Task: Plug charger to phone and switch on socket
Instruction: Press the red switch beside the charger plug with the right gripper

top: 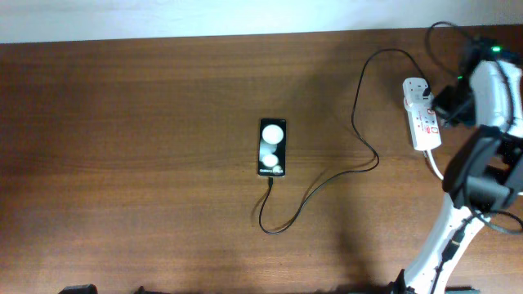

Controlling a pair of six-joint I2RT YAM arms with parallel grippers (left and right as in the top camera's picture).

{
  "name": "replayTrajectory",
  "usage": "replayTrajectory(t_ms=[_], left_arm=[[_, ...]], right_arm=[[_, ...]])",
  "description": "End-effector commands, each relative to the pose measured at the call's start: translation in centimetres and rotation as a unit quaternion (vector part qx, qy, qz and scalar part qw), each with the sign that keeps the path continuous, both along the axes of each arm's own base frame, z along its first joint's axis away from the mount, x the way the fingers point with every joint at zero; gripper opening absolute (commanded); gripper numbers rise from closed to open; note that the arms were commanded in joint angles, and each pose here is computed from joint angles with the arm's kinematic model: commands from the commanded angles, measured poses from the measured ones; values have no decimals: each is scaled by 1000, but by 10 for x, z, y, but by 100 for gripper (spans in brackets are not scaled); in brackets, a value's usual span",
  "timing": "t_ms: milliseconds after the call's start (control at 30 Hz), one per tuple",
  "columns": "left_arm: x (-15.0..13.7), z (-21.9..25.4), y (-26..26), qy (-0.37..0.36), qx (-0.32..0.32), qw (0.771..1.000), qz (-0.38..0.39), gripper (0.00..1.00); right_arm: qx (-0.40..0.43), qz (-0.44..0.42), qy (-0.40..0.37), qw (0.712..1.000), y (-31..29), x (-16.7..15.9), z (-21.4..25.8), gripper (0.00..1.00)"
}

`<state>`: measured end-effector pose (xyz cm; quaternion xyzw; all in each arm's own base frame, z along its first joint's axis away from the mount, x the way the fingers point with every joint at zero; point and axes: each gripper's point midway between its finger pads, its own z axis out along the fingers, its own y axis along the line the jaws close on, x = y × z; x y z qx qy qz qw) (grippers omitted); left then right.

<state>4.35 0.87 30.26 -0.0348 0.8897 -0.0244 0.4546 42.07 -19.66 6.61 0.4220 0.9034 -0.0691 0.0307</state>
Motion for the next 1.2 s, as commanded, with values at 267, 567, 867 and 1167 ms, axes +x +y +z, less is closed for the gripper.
replayTrajectory(t_ms=[267, 567, 867, 1167], left_arm=[[-13, 2, 0, -41, -4, 999, -9, 99], [-13, 3, 0, -41, -4, 999, -9, 99], [-13, 3, 0, -41, -4, 999, -9, 99], [-13, 3, -1, -41, -4, 999, -9, 99]], right_arm=[[88, 27, -116, 989, 13, 44, 6, 4], [89, 37, -119, 988, 17, 58, -17, 4], [115, 75, -64, 988, 63, 60, -66, 4], [49, 21, -117, 992, 1, 28, 68, 4]])
